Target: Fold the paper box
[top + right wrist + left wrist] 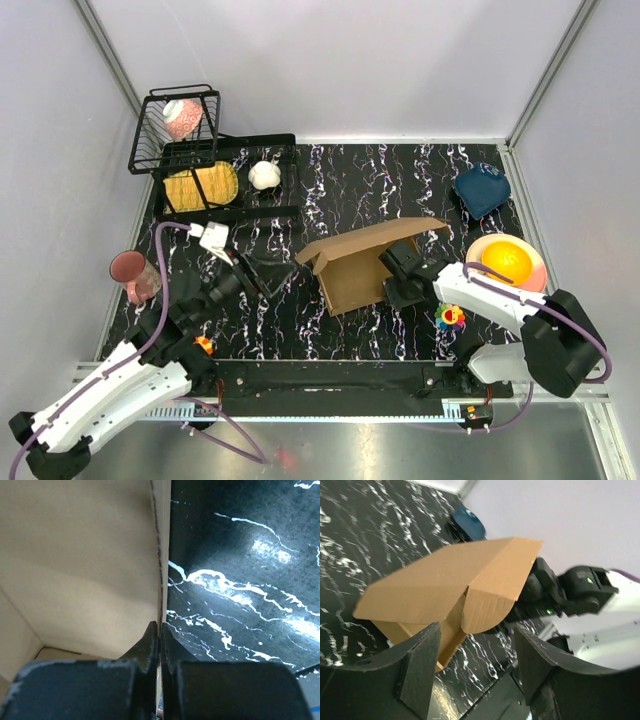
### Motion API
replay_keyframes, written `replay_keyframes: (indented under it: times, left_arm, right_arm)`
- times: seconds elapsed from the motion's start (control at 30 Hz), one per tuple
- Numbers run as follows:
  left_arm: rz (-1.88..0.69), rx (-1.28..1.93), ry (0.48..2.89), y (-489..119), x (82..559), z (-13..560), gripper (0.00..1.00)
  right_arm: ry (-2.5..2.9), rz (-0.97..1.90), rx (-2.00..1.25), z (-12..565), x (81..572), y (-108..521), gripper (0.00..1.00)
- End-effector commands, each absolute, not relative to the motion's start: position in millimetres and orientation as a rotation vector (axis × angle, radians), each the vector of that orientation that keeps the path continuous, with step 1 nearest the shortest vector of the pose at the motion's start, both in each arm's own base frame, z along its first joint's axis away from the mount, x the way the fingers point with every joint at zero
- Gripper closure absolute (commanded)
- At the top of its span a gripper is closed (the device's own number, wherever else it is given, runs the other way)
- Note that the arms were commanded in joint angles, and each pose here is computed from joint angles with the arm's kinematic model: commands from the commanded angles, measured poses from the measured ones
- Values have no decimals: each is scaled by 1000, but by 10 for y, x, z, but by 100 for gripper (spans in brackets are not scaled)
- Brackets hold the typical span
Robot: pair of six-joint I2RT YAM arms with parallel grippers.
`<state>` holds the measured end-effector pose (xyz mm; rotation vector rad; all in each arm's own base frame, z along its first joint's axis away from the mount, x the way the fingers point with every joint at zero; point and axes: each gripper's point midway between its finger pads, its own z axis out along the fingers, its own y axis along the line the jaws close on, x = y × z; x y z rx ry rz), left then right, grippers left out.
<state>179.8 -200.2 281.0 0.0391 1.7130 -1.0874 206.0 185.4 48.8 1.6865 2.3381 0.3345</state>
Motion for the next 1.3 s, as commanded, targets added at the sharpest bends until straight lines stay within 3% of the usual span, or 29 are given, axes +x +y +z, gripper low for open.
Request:
replay_keyframes:
  times: [0.0, 0.1, 0.3, 0.47, 0.57, 0.83, 0.97, 1.23, 1.27]
  left_arm:
    - [-1258, 162, 1570, -2180, 1453, 3056, 37]
    - [-1307, 334, 1484, -2237, 1173, 3166, 37]
    - [-1369, 625, 1681, -2821, 874, 2720, 42]
    - [-1338, 780, 1688, -3201, 636, 2489, 45]
    - [-1258, 764, 1735, -3342, 782, 2371, 47]
    - [-994, 354, 1866, -3223, 1886, 2213, 47]
    - [-910, 160, 1842, -3060, 2456, 2401, 47]
    - [-823, 136, 1848, -3207, 3026, 2646, 41]
    - [-825, 121, 1835, -3200, 3140, 2731, 41]
  right_arm:
    - [2223, 407, 1730, 429, 2201, 1858, 100]
    - [2242, 402, 1726, 339, 2157, 1846, 100]
    - [2254, 421, 1711, 281, 2120, 1835, 100]
    - [2273, 431, 1689, 251, 2103, 1846, 100]
    - [2286, 430, 1680, 210, 2068, 1832, 100]
    - [2351, 459, 1618, 192, 1974, 1850, 100]
    - [2369, 483, 1560, 239, 1983, 1860, 100]
    - [2443, 527, 1430, 284, 1958, 1932, 100]
    - [2447, 538, 1408, 305, 1961, 1940, 95]
